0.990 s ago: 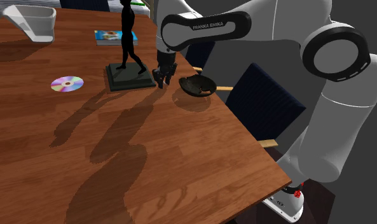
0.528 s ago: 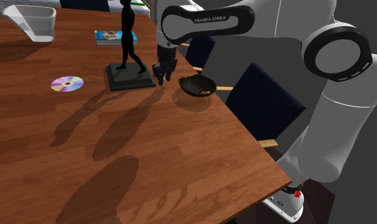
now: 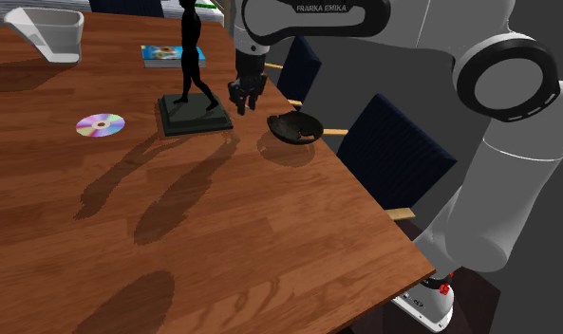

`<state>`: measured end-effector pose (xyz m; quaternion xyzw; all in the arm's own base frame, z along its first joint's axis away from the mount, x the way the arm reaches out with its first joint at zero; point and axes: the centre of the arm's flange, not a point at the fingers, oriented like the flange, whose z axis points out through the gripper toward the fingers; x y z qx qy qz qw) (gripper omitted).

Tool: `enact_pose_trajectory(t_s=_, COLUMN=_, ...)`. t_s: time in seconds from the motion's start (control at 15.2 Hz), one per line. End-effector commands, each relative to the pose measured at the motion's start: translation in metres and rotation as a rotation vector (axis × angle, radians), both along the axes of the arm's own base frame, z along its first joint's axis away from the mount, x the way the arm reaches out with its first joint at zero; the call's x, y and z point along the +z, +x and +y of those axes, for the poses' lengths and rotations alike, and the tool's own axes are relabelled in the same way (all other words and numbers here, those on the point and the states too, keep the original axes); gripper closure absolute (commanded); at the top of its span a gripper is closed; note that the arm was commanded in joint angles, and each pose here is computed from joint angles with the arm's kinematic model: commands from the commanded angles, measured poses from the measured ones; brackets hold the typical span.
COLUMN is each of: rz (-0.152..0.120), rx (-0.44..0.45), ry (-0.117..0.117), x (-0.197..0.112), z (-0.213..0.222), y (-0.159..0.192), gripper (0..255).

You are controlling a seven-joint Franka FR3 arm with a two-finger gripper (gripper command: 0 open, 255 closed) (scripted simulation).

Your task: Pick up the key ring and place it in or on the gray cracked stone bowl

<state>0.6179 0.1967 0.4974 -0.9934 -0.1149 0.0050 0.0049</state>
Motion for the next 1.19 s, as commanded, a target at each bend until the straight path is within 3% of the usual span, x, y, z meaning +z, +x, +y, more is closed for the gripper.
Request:
enact_pose_trajectory(t_s=0.0, rz=0.000, rx=0.000, ry=0.000, x=0.012, z=0.000, y=0.000, gripper=255)
enact_pose_trajectory(t_s=0.66, rz=0.000, rx=0.000, ry=0.000, x=0.061, z=0.000, y=0.000, gripper=255)
enact_pose_trajectory(t_s=1.12, rz=0.000, rx=0.000, ry=0.000, x=0.065, z=-0.046, y=-0.080, gripper=255)
